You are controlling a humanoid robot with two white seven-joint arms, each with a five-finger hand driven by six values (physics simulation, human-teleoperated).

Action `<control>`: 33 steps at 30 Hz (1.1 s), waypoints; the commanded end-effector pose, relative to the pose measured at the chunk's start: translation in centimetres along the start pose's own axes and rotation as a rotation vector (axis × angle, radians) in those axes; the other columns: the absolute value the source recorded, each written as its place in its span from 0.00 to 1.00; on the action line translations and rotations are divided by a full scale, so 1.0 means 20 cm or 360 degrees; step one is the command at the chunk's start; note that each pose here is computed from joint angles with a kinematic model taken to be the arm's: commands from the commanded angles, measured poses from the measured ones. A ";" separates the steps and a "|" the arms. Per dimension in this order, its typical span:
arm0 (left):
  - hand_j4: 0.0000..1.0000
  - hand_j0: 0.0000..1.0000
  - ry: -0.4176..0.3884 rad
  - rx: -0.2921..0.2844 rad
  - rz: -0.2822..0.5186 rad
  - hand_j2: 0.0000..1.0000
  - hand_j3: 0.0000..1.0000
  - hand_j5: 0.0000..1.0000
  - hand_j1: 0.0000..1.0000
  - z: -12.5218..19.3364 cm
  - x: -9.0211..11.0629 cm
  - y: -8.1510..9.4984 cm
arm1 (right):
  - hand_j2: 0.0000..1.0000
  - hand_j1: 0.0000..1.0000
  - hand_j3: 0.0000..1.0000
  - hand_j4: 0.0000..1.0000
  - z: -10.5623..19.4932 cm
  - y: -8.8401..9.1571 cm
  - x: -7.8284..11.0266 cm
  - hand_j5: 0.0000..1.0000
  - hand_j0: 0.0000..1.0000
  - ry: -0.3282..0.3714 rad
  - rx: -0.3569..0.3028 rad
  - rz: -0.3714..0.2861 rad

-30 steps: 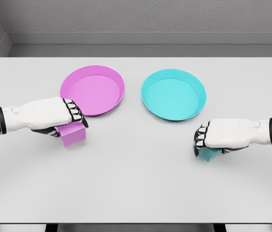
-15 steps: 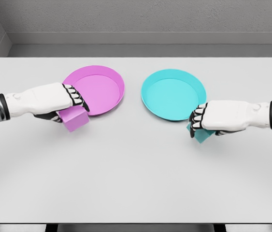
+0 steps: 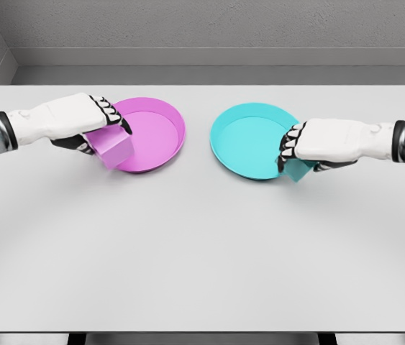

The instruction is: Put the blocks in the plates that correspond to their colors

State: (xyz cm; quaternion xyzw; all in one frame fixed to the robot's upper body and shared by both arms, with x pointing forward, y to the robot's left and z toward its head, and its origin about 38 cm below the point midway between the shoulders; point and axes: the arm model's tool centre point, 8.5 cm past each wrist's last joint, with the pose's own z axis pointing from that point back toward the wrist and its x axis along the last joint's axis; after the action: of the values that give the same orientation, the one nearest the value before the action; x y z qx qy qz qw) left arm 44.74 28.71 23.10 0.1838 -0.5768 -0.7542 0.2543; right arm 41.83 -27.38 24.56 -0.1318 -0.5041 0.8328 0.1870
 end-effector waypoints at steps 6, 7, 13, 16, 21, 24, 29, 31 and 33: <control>0.65 0.65 0.0023 0.0044 0.0062 0.65 0.65 0.65 0.65 -0.09 -0.05 0.02 | 0.60 0.60 0.60 0.60 -0.08 0.00 -0.09 0.60 0.60 0.0044 -0.0023 -0.0055; 0.65 0.65 0.0028 0.0055 0.0069 0.65 0.65 0.65 0.65 -0.10 -0.06 0.03 | 0.60 0.60 0.60 0.60 -0.07 0.01 -0.10 0.60 0.60 0.0053 -0.0019 -0.0062; 1.00 1.00 0.0031 0.0103 0.0128 1.00 1.00 1.00 1.00 -0.23 -0.10 0.10 | 0.59 0.59 0.59 0.59 -0.14 -0.04 -0.11 0.59 0.59 0.0033 0.0000 -0.0053; 1.00 1.00 0.0056 0.0110 0.0141 1.00 1.00 1.00 1.00 -0.22 -0.13 0.10 | 0.59 0.59 0.59 0.59 -0.18 -0.05 -0.13 0.59 0.59 0.0043 -0.0009 -0.0064; 1.00 1.00 0.0091 0.0127 0.0143 1.00 1.00 1.00 1.00 -0.20 -0.17 0.14 | 0.59 0.59 0.59 0.59 -0.26 -0.09 -0.15 0.59 0.59 0.0044 -0.0019 -0.0045; 1.00 1.00 0.0107 0.0129 0.0152 1.00 1.00 1.00 1.00 -0.18 -0.19 0.14 | 0.61 0.61 0.61 0.61 -0.29 -0.13 -0.15 0.61 0.61 0.0034 -0.0038 -0.0024; 1.00 1.00 0.0118 0.0124 0.0150 1.00 1.00 1.00 1.00 -0.15 -0.20 0.14 | 1.00 1.00 1.00 1.00 -0.33 -0.12 -0.19 1.00 1.00 0.0058 -0.0036 -0.0055; 1.00 1.00 0.0131 0.0117 0.0142 1.00 1.00 1.00 1.00 -0.13 -0.22 0.14 | 1.00 1.00 1.00 1.00 -0.34 -0.11 -0.21 1.00 1.00 0.0076 -0.0029 -0.0076; 1.00 1.00 0.0154 0.0102 0.0134 1.00 1.00 1.00 1.00 -0.09 -0.24 0.13 | 1.00 1.00 1.00 1.00 -0.34 -0.13 -0.23 1.00 1.00 0.0094 -0.0036 -0.0077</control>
State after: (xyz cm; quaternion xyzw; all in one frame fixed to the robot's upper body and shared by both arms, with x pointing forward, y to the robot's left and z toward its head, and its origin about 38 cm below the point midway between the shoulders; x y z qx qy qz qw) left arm 50.08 28.88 24.81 0.1993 -0.5965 -0.7155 0.3043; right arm 48.85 -22.96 24.19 -0.1474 -0.5102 0.8205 0.2113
